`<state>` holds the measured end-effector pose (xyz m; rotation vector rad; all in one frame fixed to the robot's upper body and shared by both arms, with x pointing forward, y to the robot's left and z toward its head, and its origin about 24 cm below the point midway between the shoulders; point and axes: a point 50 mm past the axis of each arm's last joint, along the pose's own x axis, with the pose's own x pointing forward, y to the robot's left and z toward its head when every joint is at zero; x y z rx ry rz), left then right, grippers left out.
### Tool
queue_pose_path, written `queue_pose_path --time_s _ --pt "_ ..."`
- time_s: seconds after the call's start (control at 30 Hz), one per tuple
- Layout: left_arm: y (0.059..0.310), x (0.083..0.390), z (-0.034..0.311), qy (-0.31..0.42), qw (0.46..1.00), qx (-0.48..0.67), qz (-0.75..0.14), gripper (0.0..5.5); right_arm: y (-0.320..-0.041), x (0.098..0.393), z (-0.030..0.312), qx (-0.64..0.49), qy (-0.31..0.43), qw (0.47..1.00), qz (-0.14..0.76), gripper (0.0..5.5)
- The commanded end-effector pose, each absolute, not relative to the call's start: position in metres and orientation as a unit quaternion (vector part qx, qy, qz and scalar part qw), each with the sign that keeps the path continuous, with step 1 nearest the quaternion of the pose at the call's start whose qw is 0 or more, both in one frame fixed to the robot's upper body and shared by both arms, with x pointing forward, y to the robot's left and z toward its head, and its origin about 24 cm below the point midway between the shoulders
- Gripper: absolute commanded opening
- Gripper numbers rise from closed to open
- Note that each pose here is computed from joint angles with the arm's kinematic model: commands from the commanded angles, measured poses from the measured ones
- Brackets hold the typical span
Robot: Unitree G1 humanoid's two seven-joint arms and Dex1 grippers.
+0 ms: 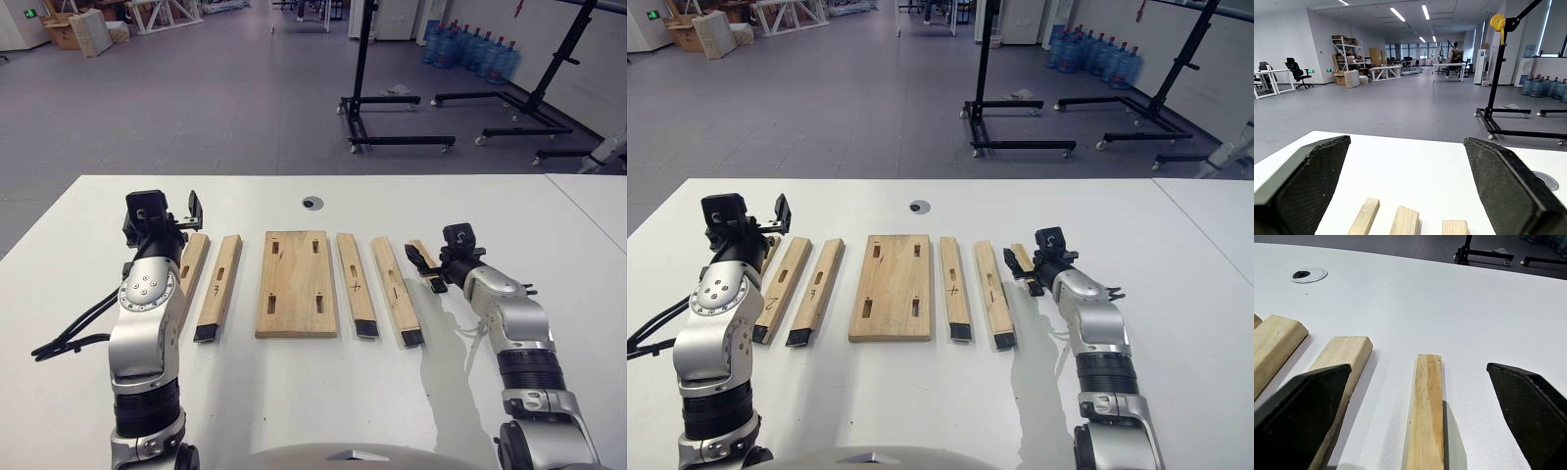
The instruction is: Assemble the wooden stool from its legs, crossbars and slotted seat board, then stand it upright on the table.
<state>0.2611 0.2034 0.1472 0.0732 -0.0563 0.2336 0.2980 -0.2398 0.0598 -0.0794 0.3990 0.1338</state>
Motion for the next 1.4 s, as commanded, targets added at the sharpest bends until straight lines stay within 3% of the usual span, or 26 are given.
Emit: queue_pose_path --time_s 0.03,0.23,0.4,0.57,0.97,1.1,1.27,1.4 --pt "0.203 0.264 0.148 -0.028 0.992 0.041 0.112 4.25 -0.243 0.294 0.054 -0.059 0.215 0.973 0.066 5.11" --pt "0.2 0.269 0.15 -0.031 0.993 0.043 0.105 4.25 -0.248 0.273 0.032 -0.08 0.276 0.954 0.079 5.11" --pt "0.199 0.268 0.148 -0.029 0.993 0.038 0.11 4.25 -0.262 0.276 0.031 -0.059 0.292 0.954 0.043 5.11" --pt "0.198 0.269 0.148 -0.031 0.993 0.035 0.112 4.29 -0.257 0.275 0.021 -0.038 0.327 0.943 0.046 4.17" --pt "0.197 0.273 0.149 -0.034 0.993 0.028 0.11 4.29 -0.251 0.274 0.021 -0.049 0.335 0.939 0.055 1.94" --pt "0.196 0.275 0.15 -0.033 0.994 0.024 0.102 4.29 -0.254 0.277 0.022 -0.055 0.326 0.943 0.05 1.3" --pt "0.193 0.282 0.15 -0.011 0.998 -0.01 0.062 4.29 -0.258 0.286 0.036 -0.039 0.289 0.956 0.037 1.3" --pt "0.182 0.289 0.153 0.038 0.99 -0.125 -0.05 4.29 -0.263 0.305 0.089 -0.013 0.148 0.988 0.031 1.3"
